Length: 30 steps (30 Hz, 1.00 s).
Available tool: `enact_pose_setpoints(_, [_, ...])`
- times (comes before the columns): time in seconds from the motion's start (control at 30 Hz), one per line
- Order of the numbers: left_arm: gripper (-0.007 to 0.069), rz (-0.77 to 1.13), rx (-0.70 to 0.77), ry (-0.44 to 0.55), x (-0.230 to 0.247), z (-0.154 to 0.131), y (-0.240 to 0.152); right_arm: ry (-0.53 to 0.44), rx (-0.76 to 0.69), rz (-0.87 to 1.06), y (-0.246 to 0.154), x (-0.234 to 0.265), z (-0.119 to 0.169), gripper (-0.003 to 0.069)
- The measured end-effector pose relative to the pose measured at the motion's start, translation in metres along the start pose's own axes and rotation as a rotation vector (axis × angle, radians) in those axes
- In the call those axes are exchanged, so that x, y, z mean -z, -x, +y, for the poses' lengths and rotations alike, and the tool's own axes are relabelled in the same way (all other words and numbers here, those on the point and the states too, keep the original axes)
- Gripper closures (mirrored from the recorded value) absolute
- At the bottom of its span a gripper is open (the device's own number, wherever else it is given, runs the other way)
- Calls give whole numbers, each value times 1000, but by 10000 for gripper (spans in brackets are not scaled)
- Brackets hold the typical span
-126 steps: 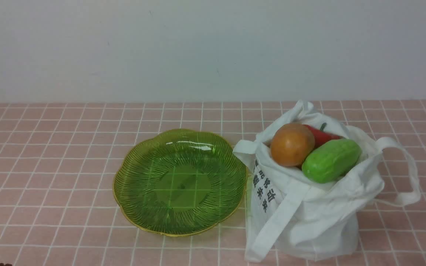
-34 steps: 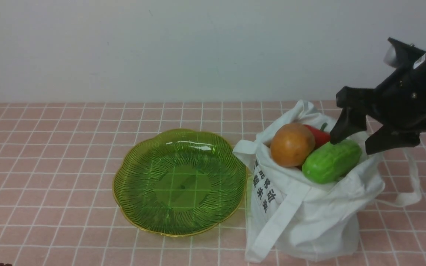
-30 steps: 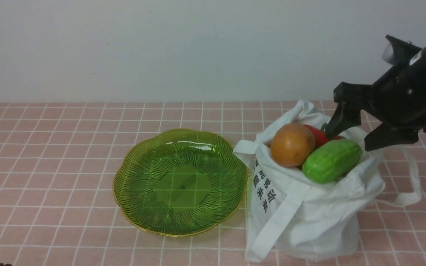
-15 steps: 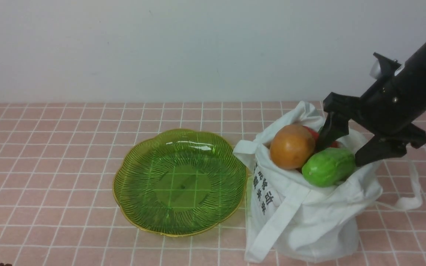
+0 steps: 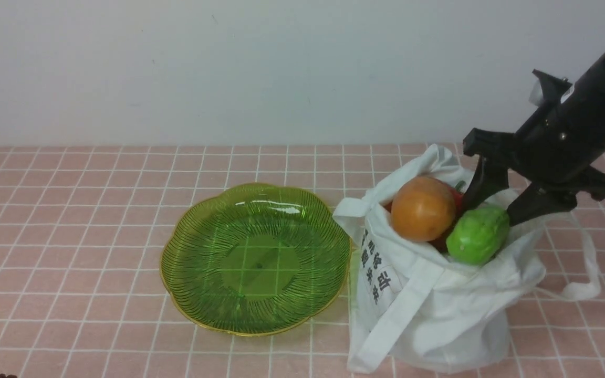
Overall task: Take vegetables from bag on pink coffee tablecloth place on plate.
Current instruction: 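Take the green vegetable out of the bag and place it on the plate with the right gripper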
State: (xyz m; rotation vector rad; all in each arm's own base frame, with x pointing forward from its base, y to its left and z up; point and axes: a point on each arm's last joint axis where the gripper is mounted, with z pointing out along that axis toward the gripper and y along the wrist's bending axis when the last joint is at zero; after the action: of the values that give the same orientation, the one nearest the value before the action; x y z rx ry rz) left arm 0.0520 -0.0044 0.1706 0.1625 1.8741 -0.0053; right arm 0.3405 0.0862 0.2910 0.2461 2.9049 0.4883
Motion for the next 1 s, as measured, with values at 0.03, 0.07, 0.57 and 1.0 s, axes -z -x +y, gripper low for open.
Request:
enact_pose_setpoints(0.03, [630, 0, 0, 0, 0, 0, 0, 3, 5, -14, 2, 4, 2, 257])
enact_pose_setpoints(0.07, [630, 0, 0, 0, 0, 0, 0, 7, 10, -27, 4, 7, 3, 257])
enact_pose_setpoints(0.57, [630, 0, 0, 0, 0, 0, 0, 295, 280, -302, -19, 120, 66, 257])
enact_pose_setpoints(1.0, [630, 0, 0, 0, 0, 0, 0, 282, 749, -129, -65, -45, 191, 257])
